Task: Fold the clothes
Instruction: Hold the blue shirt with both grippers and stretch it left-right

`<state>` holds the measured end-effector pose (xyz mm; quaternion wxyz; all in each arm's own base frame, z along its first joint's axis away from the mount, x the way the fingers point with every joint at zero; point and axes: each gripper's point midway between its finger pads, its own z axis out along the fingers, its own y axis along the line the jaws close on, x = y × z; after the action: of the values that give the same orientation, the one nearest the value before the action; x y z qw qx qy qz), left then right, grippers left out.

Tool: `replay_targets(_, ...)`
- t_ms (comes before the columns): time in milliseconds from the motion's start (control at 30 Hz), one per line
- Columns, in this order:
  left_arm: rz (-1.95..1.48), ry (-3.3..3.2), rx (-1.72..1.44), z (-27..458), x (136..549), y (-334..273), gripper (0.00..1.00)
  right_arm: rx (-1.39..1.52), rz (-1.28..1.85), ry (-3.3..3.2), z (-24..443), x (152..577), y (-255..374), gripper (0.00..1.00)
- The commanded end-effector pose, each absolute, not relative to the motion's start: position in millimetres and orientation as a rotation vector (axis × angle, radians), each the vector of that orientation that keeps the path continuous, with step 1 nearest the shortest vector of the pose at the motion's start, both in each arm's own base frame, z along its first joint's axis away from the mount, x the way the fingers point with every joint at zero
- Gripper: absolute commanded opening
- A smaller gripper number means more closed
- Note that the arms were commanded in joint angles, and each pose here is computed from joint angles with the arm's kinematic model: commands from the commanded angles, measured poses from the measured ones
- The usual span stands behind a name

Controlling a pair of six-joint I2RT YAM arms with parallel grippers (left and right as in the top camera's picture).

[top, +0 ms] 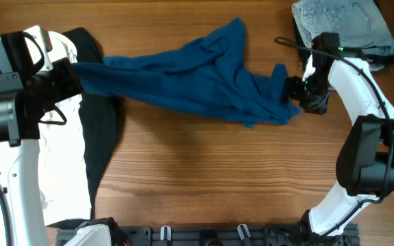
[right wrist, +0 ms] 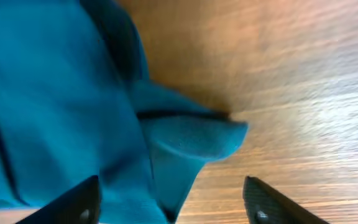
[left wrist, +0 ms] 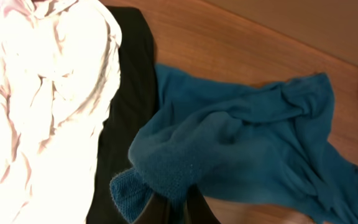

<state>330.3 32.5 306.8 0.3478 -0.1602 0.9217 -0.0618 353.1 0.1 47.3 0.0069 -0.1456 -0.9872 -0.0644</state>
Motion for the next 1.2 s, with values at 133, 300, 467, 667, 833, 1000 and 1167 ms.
replay_targets(133, -0.143, 2.421, -0.453, 299.2, 333.2, 38.5, 0.04, -0.263, -0.364, -3.094, 42.0, 354.3, 27.2, 0.47)
replay_targets(300, -0.143, 2.423, -0.453, 298.7, 333.4, 38.5, 0.04, -0.252, -0.362, -3.087, 22.0, 345.1, 32.0, 0.34)
replay_targets(467, -0.144, 2.423, -0.453, 298.7, 333.4, 38.5, 0.04, -0.324, -0.399, -3.172, 40.8, 369.3, 33.0, 0.04)
replay_targets(667, -0.144, 2.430, -0.455, 297.5, 332.0, 38.2, 0.04, -0.351, -0.391, -3.544, 172.9, 421.7, 22.0, 0.04)
replay_targets(833, -0.144, 2.445, -0.459, 295.2, 329.2, 37.8, 0.04, -0.414, -0.294, -3.662, 217.3, 410.7, 9.1, 0.04)
replay_targets(1000, -0.144, 2.449, -0.460, 294.5, 328.4, 37.6, 0.04, -0.368, -0.252, -3.555, 203.1, 385.9, 9.7, 0.07)
replay_targets(1167, -0.144, 2.449, -0.460, 294.5, 328.4, 37.6, 0.04, -0.338, -0.197, -3.394, 185.8, 347.6, 9.3, 0.59)
